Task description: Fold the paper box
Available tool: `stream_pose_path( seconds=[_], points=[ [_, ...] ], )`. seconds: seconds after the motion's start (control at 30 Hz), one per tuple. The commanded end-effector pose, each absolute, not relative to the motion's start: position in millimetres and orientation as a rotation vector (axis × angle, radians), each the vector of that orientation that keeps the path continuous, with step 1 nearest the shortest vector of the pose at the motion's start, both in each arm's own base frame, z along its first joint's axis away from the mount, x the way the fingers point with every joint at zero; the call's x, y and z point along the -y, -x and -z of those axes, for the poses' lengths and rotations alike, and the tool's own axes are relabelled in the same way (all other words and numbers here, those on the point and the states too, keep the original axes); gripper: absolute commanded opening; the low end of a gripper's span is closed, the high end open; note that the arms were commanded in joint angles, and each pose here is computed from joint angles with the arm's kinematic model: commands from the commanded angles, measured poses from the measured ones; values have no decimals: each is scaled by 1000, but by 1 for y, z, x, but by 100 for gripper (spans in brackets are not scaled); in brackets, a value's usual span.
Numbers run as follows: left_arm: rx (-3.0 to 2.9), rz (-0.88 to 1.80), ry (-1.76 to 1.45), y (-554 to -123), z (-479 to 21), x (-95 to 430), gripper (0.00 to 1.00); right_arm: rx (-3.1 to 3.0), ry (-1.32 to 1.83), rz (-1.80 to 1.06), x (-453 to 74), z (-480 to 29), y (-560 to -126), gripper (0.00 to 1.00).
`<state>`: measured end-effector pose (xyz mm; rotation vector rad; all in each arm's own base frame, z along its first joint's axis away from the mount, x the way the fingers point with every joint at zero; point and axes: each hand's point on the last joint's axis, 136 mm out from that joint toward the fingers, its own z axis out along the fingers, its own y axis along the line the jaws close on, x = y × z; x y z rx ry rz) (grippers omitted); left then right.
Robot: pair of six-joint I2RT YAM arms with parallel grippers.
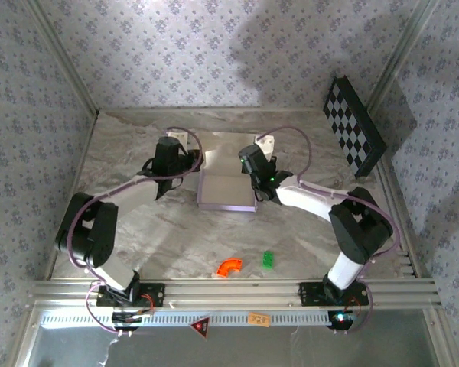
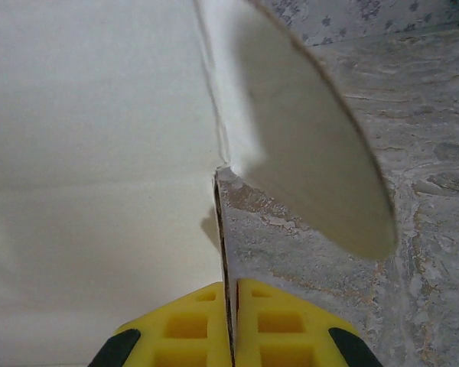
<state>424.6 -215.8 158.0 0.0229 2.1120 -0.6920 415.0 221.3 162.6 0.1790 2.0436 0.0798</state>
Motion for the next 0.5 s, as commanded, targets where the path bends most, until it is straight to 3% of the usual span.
stream_pose_path(
  seconds=[0.0,0.47],
  points=[
    [-1955,785,69,-445,-208,235,11,-1944,-305,-73,-222,-179,-424,0],
    [-1864,680,26,-426,-173,247,16,-1863,-268,52,-223,-152,-401,0]
  ],
)
